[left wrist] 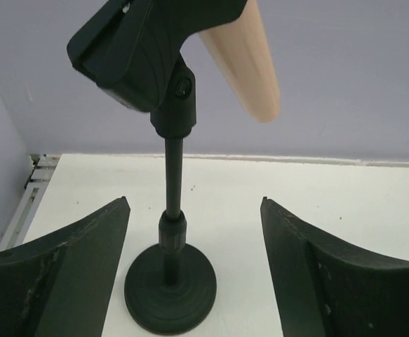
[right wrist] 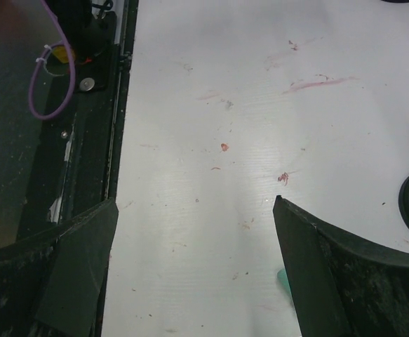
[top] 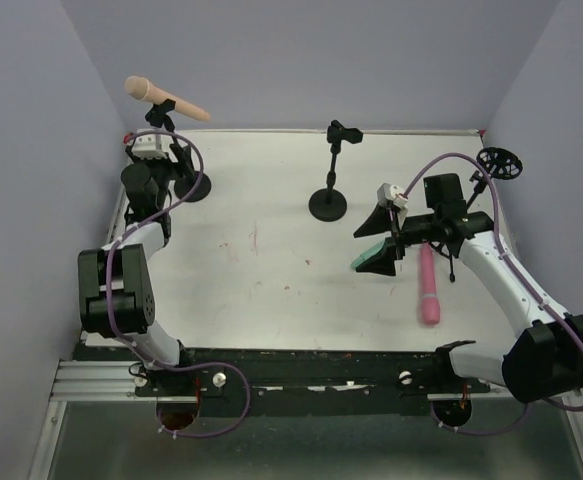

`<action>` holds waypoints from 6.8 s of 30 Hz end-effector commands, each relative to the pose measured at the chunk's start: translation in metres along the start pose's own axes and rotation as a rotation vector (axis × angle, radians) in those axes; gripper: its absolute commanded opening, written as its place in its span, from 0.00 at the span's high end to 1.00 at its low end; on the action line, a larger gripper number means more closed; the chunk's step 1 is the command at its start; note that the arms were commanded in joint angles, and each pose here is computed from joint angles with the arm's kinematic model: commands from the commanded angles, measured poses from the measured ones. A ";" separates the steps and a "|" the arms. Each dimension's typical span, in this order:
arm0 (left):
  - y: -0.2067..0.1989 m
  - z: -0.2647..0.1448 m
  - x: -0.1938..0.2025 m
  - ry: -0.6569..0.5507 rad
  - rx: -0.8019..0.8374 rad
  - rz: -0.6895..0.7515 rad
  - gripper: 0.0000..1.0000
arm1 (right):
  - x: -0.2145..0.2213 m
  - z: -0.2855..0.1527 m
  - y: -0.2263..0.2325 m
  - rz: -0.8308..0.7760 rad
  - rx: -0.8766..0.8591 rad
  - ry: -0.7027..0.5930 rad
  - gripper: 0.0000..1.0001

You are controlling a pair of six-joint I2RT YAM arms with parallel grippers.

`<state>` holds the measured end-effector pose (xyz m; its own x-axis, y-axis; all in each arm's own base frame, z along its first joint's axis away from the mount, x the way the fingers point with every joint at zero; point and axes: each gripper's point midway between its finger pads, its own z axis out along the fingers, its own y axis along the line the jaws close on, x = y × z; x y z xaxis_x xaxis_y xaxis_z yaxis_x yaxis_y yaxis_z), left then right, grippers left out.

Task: Attach the microphones to the stand

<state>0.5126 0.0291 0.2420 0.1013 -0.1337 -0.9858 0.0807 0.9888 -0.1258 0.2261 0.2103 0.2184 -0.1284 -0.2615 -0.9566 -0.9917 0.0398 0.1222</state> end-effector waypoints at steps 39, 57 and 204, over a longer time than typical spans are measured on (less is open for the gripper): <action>-0.220 -0.210 -0.058 0.277 0.694 -0.183 0.02 | -0.057 -0.055 -0.022 0.108 0.377 0.102 0.00; -0.224 -0.214 -0.042 0.294 0.698 -0.061 0.02 | -0.074 -0.023 -0.147 -0.040 0.441 -0.004 0.00; -0.214 -0.283 -0.056 0.091 0.712 0.070 0.02 | 0.064 -0.044 -0.088 0.633 0.843 0.208 0.00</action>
<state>0.2091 -0.1604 0.2819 0.0398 -0.0236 -0.9989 0.7275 0.6860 0.0128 0.2914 0.1677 0.1652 -0.6050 -0.2837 -0.7440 -0.6641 0.6953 0.2749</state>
